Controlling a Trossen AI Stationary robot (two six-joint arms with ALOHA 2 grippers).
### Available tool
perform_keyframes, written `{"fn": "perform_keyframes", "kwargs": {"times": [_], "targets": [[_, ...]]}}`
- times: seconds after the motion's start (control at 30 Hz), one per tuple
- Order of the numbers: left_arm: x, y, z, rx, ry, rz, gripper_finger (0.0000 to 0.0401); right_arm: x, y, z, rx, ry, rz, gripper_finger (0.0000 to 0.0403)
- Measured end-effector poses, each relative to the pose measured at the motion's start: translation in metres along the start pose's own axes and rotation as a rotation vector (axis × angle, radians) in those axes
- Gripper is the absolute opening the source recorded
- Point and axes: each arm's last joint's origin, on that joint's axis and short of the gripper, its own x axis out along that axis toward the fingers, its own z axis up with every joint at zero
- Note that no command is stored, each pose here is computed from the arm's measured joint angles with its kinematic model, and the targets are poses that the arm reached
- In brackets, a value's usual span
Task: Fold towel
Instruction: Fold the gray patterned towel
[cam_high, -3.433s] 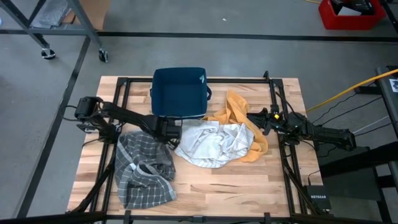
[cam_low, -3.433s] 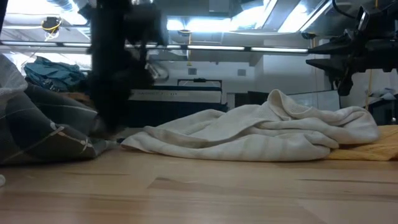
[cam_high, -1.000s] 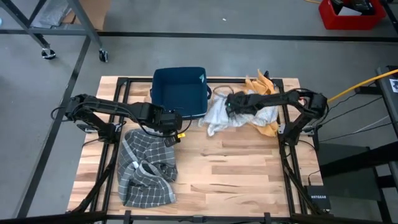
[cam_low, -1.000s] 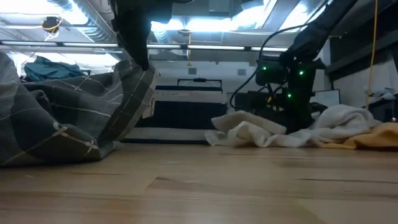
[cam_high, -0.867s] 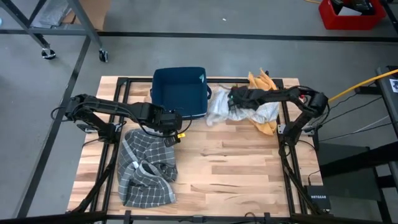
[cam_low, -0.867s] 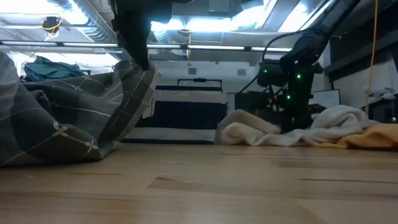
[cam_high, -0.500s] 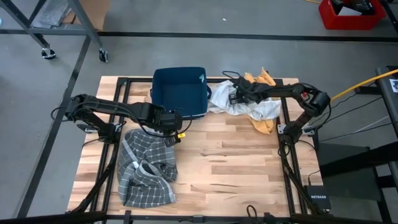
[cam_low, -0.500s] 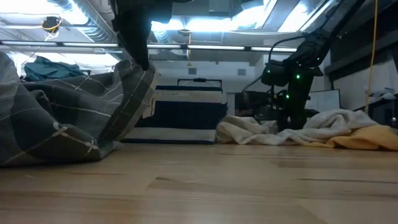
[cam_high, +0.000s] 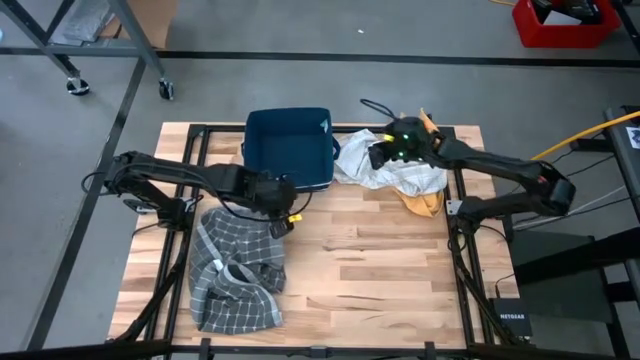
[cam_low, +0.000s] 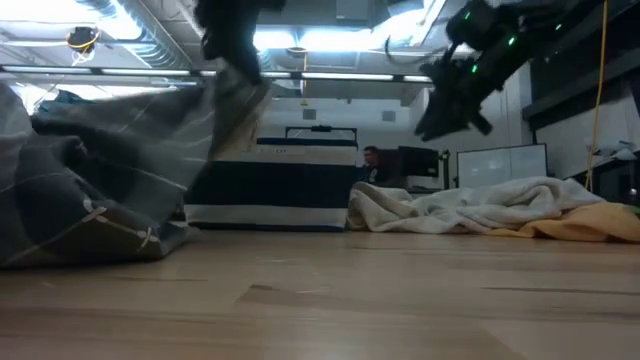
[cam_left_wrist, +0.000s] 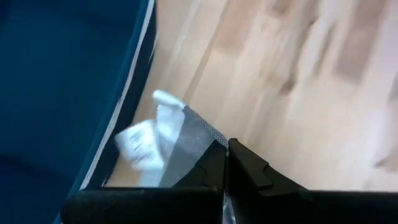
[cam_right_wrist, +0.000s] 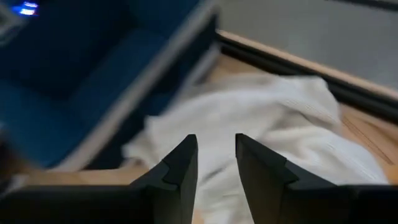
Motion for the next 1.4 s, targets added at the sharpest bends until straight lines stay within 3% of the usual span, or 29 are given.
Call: {"fn": "perform_keyframes", "kwargs": {"times": [0.37, 0.63, 0.83, 1.03, 1.23, 1.4], "targets": [[-0.065, -0.014, 0.042, 0.028, -0.261, -0.131, 0.0, -0.012, 0.045, -0.006, -0.108, -0.038, 0.278, 0.0115], [-0.118, -0.019, 0.068, 0.049, -0.481, -0.274, 0.0, -0.022, 0.084, -0.004, -0.313, -0.236, 0.483, 0.0115], [-0.176, -0.019, 0.079, 0.147, -0.656, -0.448, 0.0, -0.028, 0.097, -0.003, -0.381, -0.32, 0.545, 0.0115], [-0.225, -0.018, 0.077, 0.239, -0.806, -0.523, 0.0, -0.031, 0.1, 0.0, -0.379, -0.367, 0.57, 0.0115], [-0.242, -0.023, 0.071, 0.259, -0.842, -0.574, 0.0, -0.033, 0.103, 0.004, -0.372, -0.429, 0.599, 0.0115], [-0.236, -0.035, 0.057, 0.341, -0.717, -0.643, 0.0, -0.029, 0.105, 0.006, -0.368, -0.456, 0.609, 0.0115]]}}
